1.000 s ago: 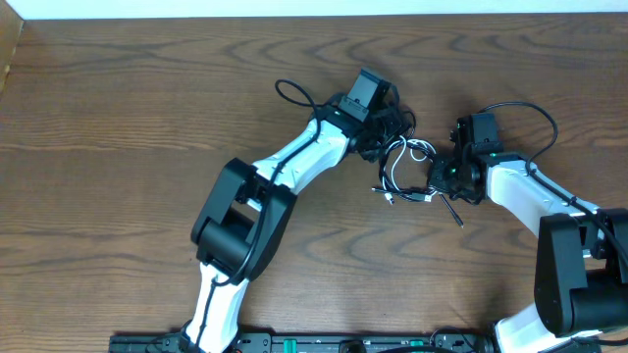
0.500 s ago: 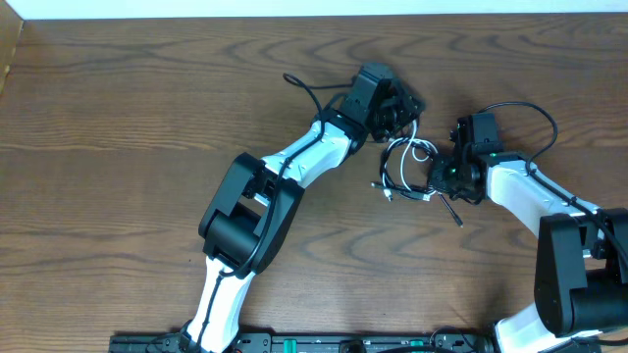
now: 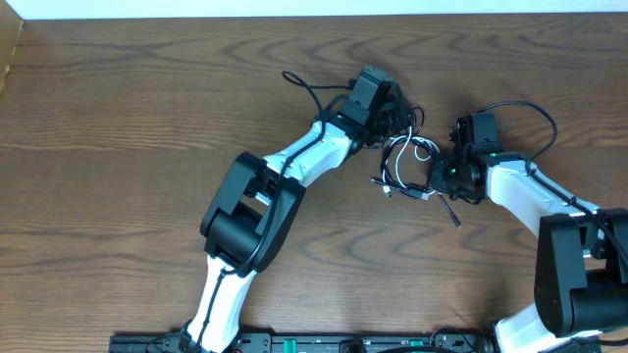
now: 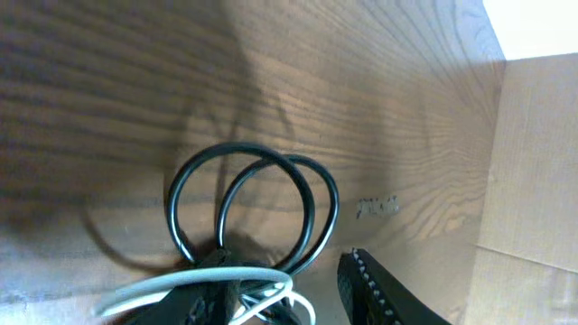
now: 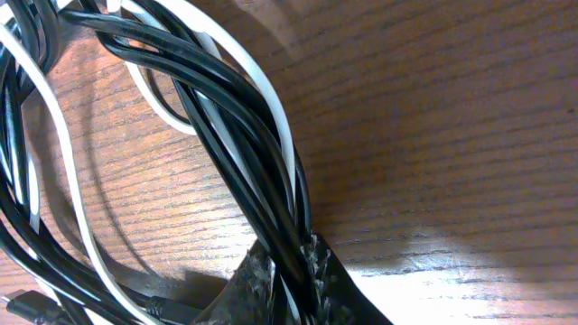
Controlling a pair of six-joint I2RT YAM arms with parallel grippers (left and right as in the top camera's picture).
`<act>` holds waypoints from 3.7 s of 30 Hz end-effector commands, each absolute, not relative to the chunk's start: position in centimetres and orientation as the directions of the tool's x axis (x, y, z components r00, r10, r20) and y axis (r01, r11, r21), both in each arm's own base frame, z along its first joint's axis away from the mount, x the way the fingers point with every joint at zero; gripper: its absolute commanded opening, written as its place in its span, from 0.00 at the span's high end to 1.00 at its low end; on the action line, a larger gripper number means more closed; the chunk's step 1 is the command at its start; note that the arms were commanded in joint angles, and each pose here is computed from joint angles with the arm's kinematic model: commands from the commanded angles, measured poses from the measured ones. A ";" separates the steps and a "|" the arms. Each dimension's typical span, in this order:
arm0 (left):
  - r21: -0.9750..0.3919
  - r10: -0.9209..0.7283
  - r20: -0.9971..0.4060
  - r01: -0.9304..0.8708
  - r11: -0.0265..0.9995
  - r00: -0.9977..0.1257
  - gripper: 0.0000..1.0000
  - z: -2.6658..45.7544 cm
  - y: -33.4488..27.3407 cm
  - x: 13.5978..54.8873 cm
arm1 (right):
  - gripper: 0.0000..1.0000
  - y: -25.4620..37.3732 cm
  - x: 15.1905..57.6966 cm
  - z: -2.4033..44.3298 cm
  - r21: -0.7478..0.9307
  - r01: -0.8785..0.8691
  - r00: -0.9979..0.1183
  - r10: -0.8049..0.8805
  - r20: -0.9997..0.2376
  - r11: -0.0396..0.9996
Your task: Untangle cables
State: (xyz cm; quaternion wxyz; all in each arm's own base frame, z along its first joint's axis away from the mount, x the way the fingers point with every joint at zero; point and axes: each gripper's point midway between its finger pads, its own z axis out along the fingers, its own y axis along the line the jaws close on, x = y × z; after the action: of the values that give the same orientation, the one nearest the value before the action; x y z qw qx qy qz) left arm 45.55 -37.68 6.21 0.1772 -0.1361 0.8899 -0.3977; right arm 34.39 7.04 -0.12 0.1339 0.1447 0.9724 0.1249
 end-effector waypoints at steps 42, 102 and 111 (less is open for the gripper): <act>-0.732 -0.407 -0.390 0.010 0.682 -0.826 0.81 5.1 -40.8 46.4 | 0.88 5.7 33.6 -1.7 0.213 0.257 -0.930 0.301 -0.212 0.943; -0.662 0.100 -0.222 0.225 0.715 -0.970 0.77 5.1 -34.2 39.6 | 0.76 5.6 34.4 -1.5 0.216 0.249 -0.921 0.300 -0.248 0.944; -0.719 0.121 -0.310 0.315 0.619 -0.943 0.93 8.0 -36.4 40.1 | 0.76 5.6 34.4 -1.5 0.216 0.249 -0.921 0.300 -0.247 0.944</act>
State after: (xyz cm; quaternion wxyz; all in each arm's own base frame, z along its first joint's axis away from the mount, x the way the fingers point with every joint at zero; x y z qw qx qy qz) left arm 39.25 -36.18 4.75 0.0916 0.1084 0.9120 -0.3848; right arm 35.60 6.71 0.10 0.1615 0.1353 0.9705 0.1168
